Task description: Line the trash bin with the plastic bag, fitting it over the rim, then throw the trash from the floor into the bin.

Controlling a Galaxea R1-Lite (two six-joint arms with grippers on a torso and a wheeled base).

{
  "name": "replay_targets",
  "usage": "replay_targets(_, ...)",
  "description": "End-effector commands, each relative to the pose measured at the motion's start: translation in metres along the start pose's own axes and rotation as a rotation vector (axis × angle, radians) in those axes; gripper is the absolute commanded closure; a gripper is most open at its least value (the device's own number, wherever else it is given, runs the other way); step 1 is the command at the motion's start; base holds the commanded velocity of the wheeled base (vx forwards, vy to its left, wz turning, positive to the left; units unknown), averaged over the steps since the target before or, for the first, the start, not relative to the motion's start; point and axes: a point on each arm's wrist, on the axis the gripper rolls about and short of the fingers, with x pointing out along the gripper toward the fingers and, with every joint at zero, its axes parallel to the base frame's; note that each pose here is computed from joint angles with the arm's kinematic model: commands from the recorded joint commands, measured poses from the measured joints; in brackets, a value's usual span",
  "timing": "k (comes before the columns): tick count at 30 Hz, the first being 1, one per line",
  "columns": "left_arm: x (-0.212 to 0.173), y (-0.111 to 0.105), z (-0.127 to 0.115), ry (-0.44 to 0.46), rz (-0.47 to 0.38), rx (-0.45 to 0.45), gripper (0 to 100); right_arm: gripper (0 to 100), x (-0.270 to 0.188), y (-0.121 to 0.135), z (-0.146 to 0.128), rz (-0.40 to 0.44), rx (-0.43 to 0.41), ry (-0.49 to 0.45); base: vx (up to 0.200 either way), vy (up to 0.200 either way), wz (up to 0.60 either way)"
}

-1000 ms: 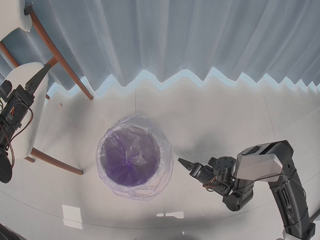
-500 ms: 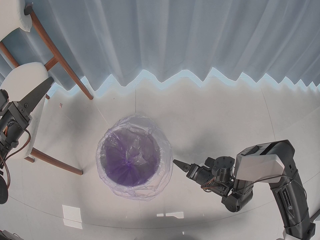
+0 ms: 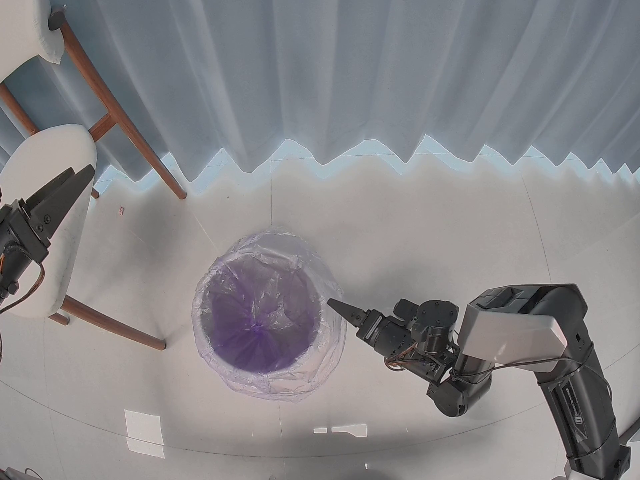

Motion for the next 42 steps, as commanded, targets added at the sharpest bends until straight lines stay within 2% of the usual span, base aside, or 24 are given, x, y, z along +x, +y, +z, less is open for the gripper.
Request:
replay_targets(1, -0.005, -0.005, 0.007, -0.027, -0.002, 0.032, 0, 0, 0.009, -0.002, -0.005, 0.015, 0.024, 0.001, 0.0, 0.0, 0.0)
replay_targets(5, -0.005, -0.005, 0.007, -0.026, -0.002, 0.031, 0, 0, 0.009, -0.001, -0.004, 0.018, 0.083, -0.003, 0.0, 0.0, 0.0)
replay_targets(8, -0.005, -0.005, 0.007, -0.026, 0.0, 0.031, 0, 0, 0.01, -0.002, -0.001, 0.016, 0.086, -0.011, 0.0, 0.0, 0.0)
replay_targets(11, -0.005, -0.006, 0.007, -0.027, -0.002, 0.032, 0, 0, 0.01, -0.003, -0.001, -0.01, 0.09, -0.033, 0.0, 0.0, 0.0)
replay_targets(12, -0.006, -0.007, 0.008, -0.032, -0.004, 0.036, 0, 0, 0.012, -0.006, 0.0, -0.06, 0.092, -0.074, 0.0, 0.0, 0.0)
replay_targets(13, -0.006, -0.007, 0.008, -0.032, -0.004, 0.036, 0, 0, 0.012, -0.006, -0.001, -0.062, 0.092, -0.074, 0.0, 0.0, 0.0)
replay_targets(15, -0.006, -0.008, 0.009, -0.034, -0.006, 0.037, 0, 0, 0.013, -0.016, -0.003, -0.119, 0.091, -0.107, 0.0, 0.0, 0.0)
replay_targets(26, -0.007, -0.008, 0.009, -0.035, -0.007, 0.038, 0, 0, 0.013, -0.023, -0.005, -0.161, 0.048, -0.091, 0.0, 0.0, 0.0)
replay_targets(27, -0.007, -0.008, 0.009, -0.034, -0.006, 0.037, 0, 0, 0.017, -0.027, -0.008, -0.174, -0.034, -0.071, 0.0, 0.0, 0.0)
replay_targets(34, -0.007, -0.008, 0.009, -0.035, -0.007, 0.038, 0, 0, 0.036, -0.027, -0.004, -0.218, -0.148, 0.024, 0.0, 0.0, 0.0)
replay_targets(37, -0.007, -0.008, 0.009, -0.035, -0.005, 0.04, 0, 0, 0.048, -0.032, -0.003, -0.236, -0.258, 0.067, 0.0, 0.0, 0.0)
replay_targets(38, -0.007, -0.008, 0.009, -0.035, -0.005, 0.04, 0, 0, 0.048, -0.032, -0.003, -0.236, -0.258, 0.067, 0.0, 0.0, 0.0)
replay_targets(39, -0.007, -0.009, 0.009, -0.036, -0.007, 0.041, 0, 0, 0.051, -0.031, -0.003, -0.246, -0.305, 0.1, 0.0, 0.0, 0.0)
replay_targets(42, -0.008, -0.008, 0.009, -0.035, -0.005, 0.04, 0, 0, 0.055, -0.03, 0.0, -0.304, -0.363, 0.16, 0.0, 0.0, 0.0)
